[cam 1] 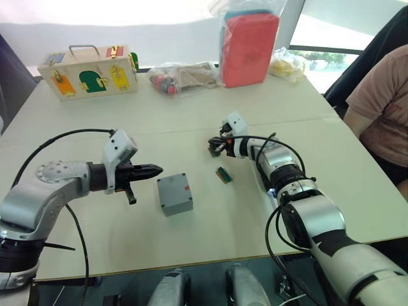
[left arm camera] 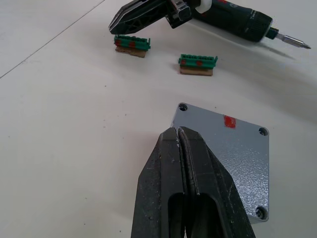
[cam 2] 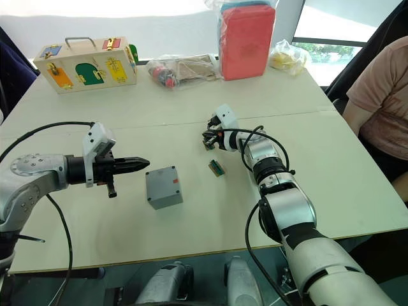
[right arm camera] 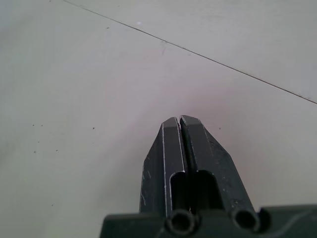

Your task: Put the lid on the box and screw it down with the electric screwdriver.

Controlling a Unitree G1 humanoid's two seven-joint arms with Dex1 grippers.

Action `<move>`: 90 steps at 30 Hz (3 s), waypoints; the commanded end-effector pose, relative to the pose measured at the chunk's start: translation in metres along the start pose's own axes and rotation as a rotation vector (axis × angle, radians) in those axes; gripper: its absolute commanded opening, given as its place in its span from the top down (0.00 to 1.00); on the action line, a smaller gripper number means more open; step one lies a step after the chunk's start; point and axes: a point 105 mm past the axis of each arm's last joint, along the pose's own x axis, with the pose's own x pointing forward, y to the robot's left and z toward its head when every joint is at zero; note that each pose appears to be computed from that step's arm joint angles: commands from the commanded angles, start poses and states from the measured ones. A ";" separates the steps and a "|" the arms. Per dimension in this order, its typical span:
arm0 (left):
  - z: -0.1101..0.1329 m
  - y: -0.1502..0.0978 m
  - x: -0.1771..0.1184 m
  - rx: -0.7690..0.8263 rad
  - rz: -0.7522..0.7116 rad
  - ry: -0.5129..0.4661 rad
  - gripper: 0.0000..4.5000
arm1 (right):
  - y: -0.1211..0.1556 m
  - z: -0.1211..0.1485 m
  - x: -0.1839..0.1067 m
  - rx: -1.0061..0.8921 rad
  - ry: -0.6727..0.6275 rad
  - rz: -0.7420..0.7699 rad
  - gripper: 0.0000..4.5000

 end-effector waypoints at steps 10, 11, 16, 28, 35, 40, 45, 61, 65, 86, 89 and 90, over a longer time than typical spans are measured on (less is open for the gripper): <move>0.009 -0.001 -0.002 0.047 0.004 -0.036 1.00 | 0.000 0.038 -0.008 -0.051 -0.118 0.026 1.00; 0.009 -0.001 -0.002 0.046 0.004 -0.036 1.00 | 0.001 0.039 -0.009 -0.051 -0.123 0.032 1.00; 0.009 0.000 -0.003 0.043 0.009 -0.035 1.00 | 0.002 0.044 -0.011 -0.053 -0.137 0.039 1.00; 0.008 -0.001 -0.004 0.038 0.009 -0.030 1.00 | 0.002 0.011 -0.007 -0.049 -0.052 0.008 0.65; 0.009 -0.001 -0.004 0.038 0.008 -0.031 1.00 | 0.001 0.010 -0.006 -0.038 -0.048 0.004 0.65; 0.008 -0.001 -0.003 0.038 0.008 -0.029 1.00 | 0.000 0.009 -0.005 -0.038 -0.045 -0.004 0.65; 0.008 -0.002 -0.003 0.038 0.007 -0.031 1.00 | -0.001 0.009 -0.004 -0.039 -0.046 -0.010 0.65; 0.007 -0.002 -0.003 0.039 0.010 -0.026 1.00 | -0.001 0.012 -0.001 -0.031 -0.057 -0.020 0.81; 0.006 -0.002 -0.003 0.039 0.009 -0.025 1.00 | 0.000 0.012 0.000 -0.030 -0.062 -0.018 0.99; 0.004 -0.003 -0.001 0.036 -0.001 -0.024 1.00 | 0.004 0.030 -0.013 -0.022 -0.123 0.057 0.99; 0.004 -0.003 -0.002 0.035 0.000 -0.024 1.00 | 0.008 0.037 -0.017 -0.033 -0.150 0.081 0.99; 0.004 -0.002 -0.003 0.035 0.000 -0.023 1.00 | 0.010 0.041 -0.019 -0.038 -0.163 0.094 0.99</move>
